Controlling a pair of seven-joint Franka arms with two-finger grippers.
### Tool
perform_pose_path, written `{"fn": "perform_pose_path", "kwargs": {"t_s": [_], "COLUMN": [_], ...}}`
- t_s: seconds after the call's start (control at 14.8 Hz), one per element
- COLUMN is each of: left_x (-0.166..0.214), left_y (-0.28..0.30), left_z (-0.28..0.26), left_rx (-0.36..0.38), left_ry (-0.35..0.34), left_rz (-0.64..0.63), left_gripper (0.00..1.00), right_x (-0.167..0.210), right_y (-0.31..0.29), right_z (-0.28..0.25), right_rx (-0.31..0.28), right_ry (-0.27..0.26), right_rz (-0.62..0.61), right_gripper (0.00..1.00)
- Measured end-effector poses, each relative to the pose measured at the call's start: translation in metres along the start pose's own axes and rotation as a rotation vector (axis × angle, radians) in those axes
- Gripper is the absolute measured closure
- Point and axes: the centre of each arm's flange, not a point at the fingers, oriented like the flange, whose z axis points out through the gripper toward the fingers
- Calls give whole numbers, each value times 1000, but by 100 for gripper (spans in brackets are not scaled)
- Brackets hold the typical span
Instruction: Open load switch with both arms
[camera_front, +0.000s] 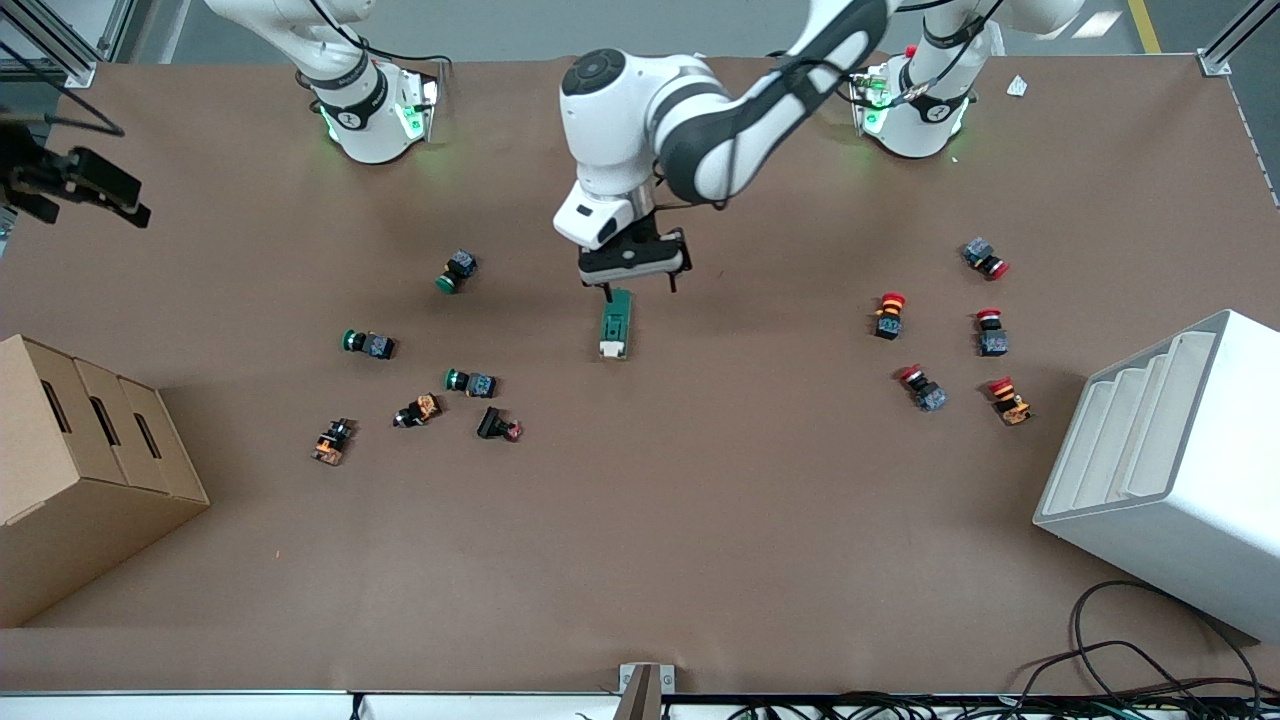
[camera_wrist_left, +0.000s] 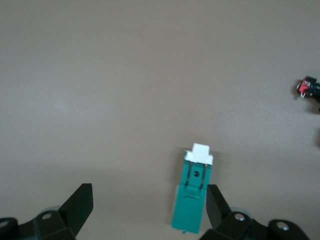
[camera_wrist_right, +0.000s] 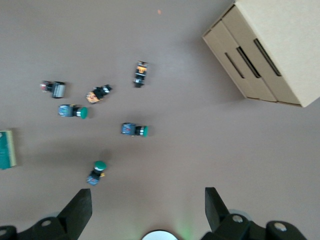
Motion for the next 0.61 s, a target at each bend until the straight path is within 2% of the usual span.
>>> {"fn": "perform_pose_path", "kwargs": {"t_s": [0.2, 0.61], "left_x": [-63, -134], "left_y": [14, 17], "left_z": [43, 102], "left_rx": [35, -57], "left_ry": [119, 314], "left_rz": [47, 63], "left_gripper": [0, 0], "right_x": [18, 36], "right_y": [-4, -77], "right_z": [24, 65], "right_rx": [-14, -47], "right_ry": [-40, -103], "right_rz": [12, 327], "right_gripper": [0, 0]}}
